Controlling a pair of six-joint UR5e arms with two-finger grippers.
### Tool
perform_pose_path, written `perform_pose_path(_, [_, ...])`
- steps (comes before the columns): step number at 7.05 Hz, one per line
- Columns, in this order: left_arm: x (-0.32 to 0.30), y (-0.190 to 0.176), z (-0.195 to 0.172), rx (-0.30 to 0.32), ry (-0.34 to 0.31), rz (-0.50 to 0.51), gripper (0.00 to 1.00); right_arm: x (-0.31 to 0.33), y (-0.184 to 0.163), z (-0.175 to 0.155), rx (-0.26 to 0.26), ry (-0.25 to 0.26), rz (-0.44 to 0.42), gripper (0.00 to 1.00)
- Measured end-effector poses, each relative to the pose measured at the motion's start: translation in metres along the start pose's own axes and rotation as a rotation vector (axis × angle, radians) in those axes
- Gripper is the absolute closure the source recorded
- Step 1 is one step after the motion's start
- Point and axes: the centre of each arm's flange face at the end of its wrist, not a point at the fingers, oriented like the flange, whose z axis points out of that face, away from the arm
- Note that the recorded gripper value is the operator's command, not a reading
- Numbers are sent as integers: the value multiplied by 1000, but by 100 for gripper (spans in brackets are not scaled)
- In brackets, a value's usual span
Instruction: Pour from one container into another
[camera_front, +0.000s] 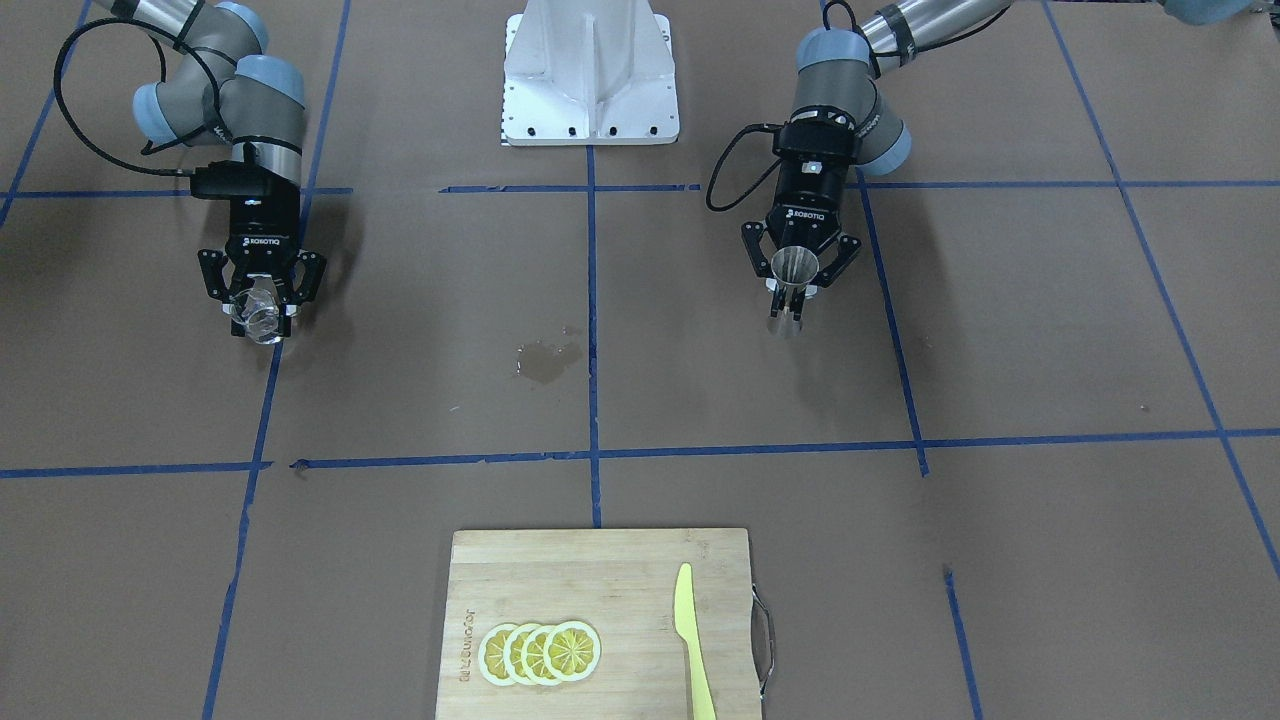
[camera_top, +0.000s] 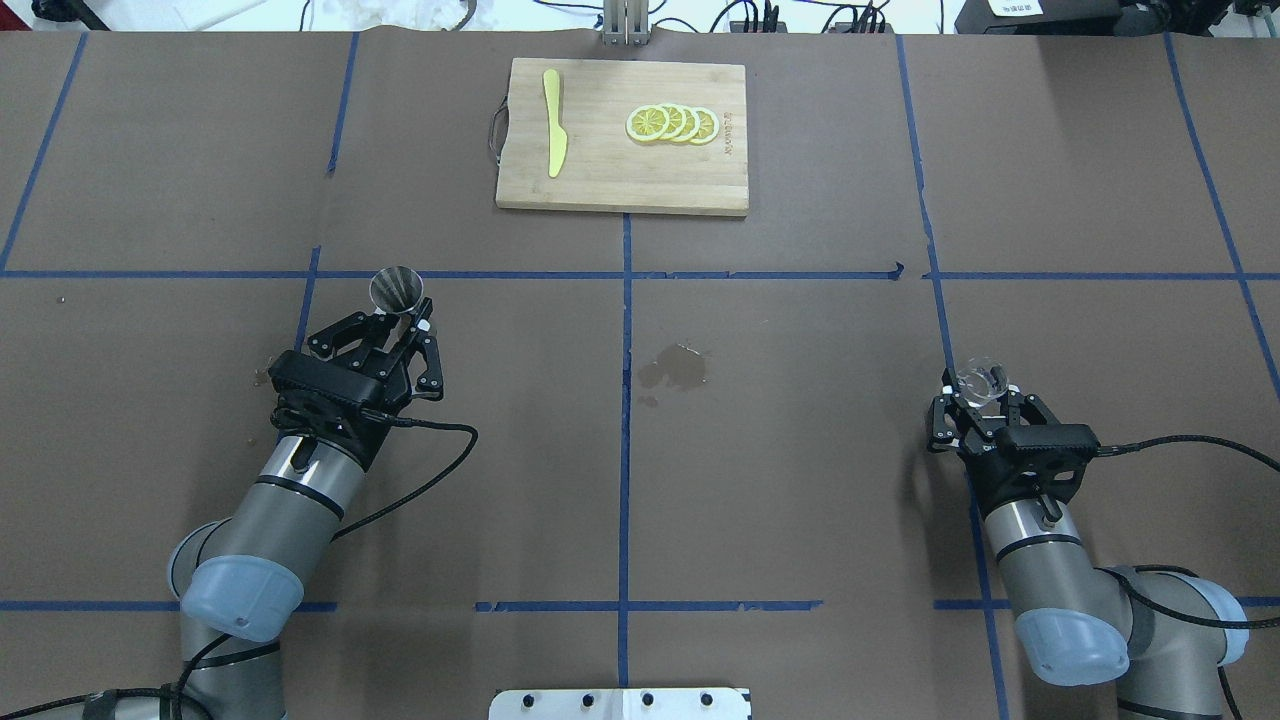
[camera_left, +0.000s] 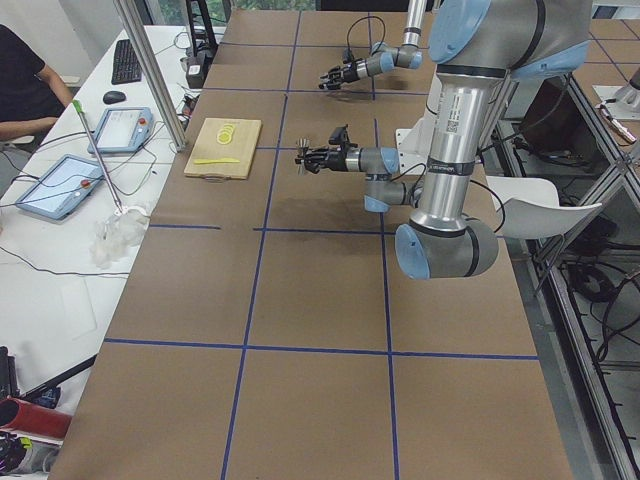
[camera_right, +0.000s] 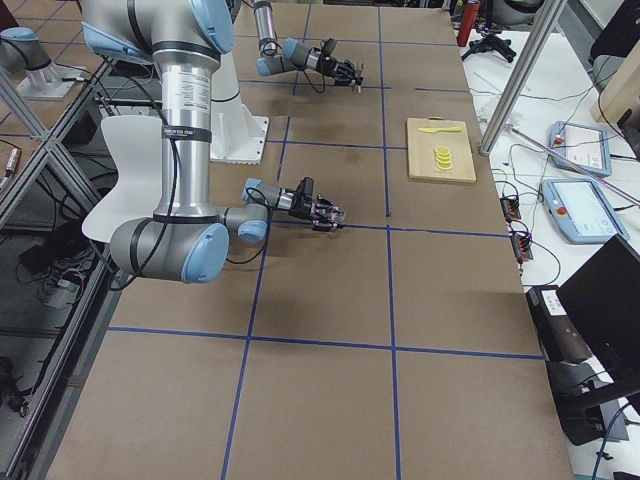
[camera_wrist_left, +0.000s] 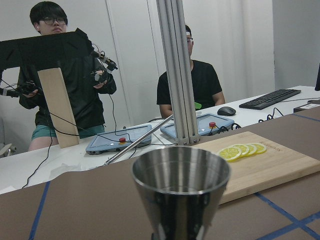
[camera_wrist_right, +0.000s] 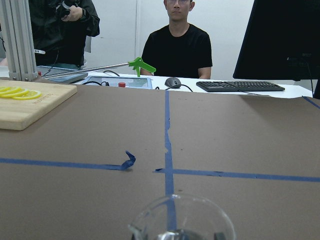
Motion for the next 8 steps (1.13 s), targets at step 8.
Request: perform_pose_path(8, [86, -24, 29, -69, 165, 22, 100, -88, -114, -41, 47, -129, 1, 100])
